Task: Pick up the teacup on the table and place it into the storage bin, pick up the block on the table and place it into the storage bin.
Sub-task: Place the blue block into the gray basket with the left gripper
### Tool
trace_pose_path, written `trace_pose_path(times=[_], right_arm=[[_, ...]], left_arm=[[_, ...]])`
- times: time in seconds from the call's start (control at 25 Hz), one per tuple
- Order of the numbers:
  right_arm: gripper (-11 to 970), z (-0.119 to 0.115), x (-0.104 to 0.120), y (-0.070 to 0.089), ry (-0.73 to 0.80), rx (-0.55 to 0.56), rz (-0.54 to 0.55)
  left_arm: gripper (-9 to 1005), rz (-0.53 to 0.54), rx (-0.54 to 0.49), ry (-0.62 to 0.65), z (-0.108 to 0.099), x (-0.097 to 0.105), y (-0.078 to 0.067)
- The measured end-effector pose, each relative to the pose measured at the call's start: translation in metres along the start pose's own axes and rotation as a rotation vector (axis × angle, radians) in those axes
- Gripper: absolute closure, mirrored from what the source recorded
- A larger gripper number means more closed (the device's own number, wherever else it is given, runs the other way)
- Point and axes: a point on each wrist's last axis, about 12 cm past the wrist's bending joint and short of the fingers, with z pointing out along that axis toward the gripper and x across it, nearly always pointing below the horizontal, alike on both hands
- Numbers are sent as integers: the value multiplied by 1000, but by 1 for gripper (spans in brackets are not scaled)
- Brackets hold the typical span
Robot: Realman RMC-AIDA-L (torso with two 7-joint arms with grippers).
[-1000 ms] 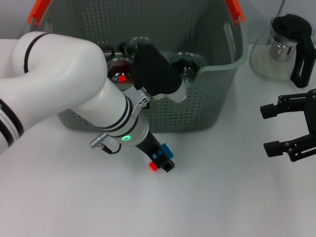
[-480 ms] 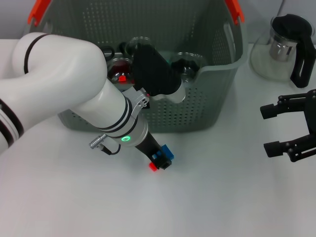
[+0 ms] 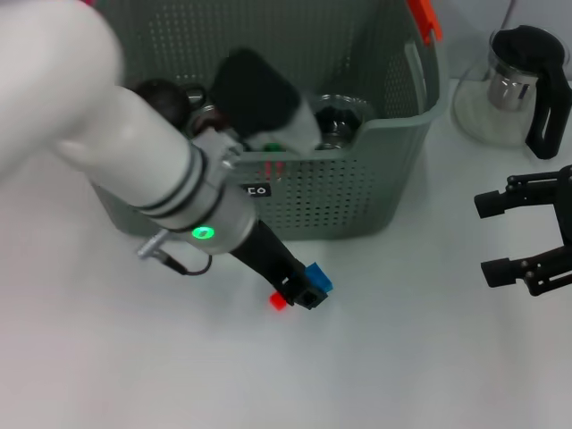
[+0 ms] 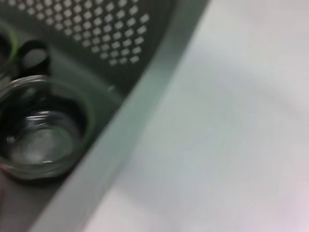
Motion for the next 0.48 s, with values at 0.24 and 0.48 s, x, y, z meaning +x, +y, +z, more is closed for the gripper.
trace_pose_path(times=[0.24, 0.48], right_arm=[[15, -2, 4, 1, 2, 4, 10], [15, -1, 4, 1, -2, 5, 9]], left_arm=[[594, -47, 138, -134, -54, 18, 10], [594, -102, 115, -414, -115, 13, 37]])
